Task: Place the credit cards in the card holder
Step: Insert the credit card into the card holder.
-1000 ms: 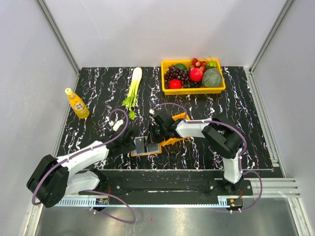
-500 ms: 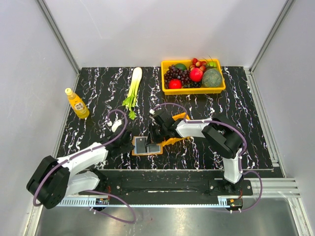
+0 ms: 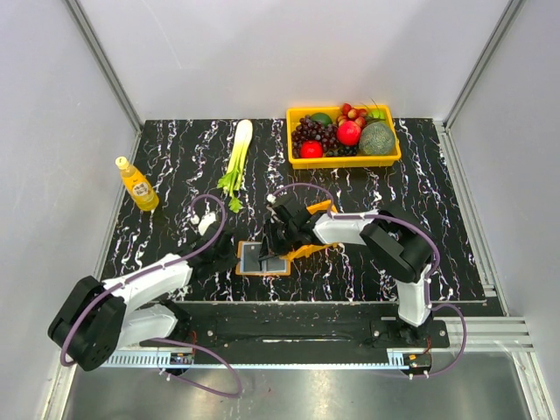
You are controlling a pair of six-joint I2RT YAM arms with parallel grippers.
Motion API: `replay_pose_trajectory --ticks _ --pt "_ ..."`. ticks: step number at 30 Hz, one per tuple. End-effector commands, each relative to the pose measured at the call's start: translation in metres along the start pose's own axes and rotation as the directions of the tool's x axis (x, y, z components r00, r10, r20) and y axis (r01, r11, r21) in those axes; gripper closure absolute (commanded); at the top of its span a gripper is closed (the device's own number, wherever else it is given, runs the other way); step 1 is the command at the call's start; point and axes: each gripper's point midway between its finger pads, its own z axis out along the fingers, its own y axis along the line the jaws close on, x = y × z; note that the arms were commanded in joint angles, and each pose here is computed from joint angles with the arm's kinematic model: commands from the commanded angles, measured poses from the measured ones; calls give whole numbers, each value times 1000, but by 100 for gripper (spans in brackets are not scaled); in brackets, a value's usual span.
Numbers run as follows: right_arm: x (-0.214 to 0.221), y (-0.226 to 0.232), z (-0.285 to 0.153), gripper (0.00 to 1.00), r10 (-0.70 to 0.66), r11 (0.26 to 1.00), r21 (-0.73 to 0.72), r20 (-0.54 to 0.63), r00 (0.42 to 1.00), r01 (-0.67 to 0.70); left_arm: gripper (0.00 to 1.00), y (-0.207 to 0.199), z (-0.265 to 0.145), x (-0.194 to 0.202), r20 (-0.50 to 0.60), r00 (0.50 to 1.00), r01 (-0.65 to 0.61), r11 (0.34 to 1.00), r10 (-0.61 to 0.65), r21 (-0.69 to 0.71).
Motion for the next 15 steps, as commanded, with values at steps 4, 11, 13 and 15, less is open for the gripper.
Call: replay_pose_trajectory --ticks 4,11,13,15 --pt "-13 5 -27 65 -43 997 65 97 994 37 100 10 0 25 -95 995 14 1000 -16 -28" --pt "-35 22 -59 60 -117 991 77 172 978 105 100 6 -4 20 -80 997 3 1000 -3 -5" --pt "-48 23 -78 60 -126 990 93 227 966 107 100 5 -5 19 -73 997 0 1000 0 2" --pt "-63 15 -100 60 -128 987 131 272 954 95 100 3 -6 17 -68 998 -3 1000 3 12"
